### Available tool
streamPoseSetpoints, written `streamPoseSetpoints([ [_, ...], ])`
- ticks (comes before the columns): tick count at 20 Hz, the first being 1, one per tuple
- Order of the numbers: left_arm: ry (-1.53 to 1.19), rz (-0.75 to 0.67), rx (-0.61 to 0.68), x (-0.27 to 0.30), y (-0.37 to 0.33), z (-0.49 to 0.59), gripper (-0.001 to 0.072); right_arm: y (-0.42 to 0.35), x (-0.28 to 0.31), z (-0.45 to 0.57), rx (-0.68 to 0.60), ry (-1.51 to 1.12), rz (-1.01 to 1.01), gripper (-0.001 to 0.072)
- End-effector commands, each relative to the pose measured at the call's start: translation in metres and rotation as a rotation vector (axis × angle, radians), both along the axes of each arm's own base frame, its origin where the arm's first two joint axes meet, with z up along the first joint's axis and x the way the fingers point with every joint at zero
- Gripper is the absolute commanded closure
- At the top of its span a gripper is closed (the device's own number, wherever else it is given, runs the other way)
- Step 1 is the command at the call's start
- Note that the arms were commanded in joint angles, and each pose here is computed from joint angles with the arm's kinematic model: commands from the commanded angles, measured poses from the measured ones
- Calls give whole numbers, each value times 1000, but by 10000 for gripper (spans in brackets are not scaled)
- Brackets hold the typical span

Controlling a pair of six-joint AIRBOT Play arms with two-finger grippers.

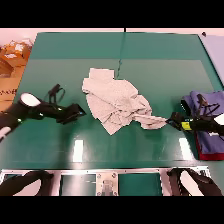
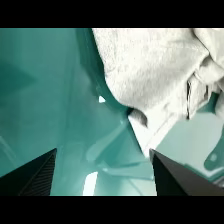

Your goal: Fold the shirts.

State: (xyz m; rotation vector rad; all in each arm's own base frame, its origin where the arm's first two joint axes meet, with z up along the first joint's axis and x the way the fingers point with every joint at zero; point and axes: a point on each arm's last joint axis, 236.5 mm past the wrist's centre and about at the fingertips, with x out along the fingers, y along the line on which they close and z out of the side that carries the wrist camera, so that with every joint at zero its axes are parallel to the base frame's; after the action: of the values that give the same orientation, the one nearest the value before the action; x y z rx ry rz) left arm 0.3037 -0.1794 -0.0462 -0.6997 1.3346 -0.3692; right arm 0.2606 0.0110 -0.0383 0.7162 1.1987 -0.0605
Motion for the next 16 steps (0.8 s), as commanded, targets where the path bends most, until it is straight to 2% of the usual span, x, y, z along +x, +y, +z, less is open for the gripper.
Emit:
streamPoseSetpoints([
  [1, -28, 167, -32, 21, -25, -29, 54, -31, 9, 2, -73, -44, -65, 702],
  [6, -46, 215, -16, 52, -41, -55, 56, -33, 14, 4, -94, -73, -42, 704],
  [7, -64, 226, -11, 62, -40, -54, 220, -33, 15, 5, -95, -77, -45, 704],
  [8, -85, 220, -6, 68, -41, -52, 444, -33, 16, 5, -91, -83, -48, 703],
  [10, -85, 178, -20, 68, -49, -48, 490, -32, 17, 6, -88, -90, -47, 703],
  [11, -82, 121, -31, 62, -54, -45, 693, -32, 17, 6, -88, -90, -47, 703],
  [14, -65, -12, -86, 47, -69, -29, 690, -32, 17, 6, -87, -90, -47, 703],
  [16, -108, -51, -123, 55, -64, 1, 690, -31, 18, 7, -82, -91, -48, 704],
])
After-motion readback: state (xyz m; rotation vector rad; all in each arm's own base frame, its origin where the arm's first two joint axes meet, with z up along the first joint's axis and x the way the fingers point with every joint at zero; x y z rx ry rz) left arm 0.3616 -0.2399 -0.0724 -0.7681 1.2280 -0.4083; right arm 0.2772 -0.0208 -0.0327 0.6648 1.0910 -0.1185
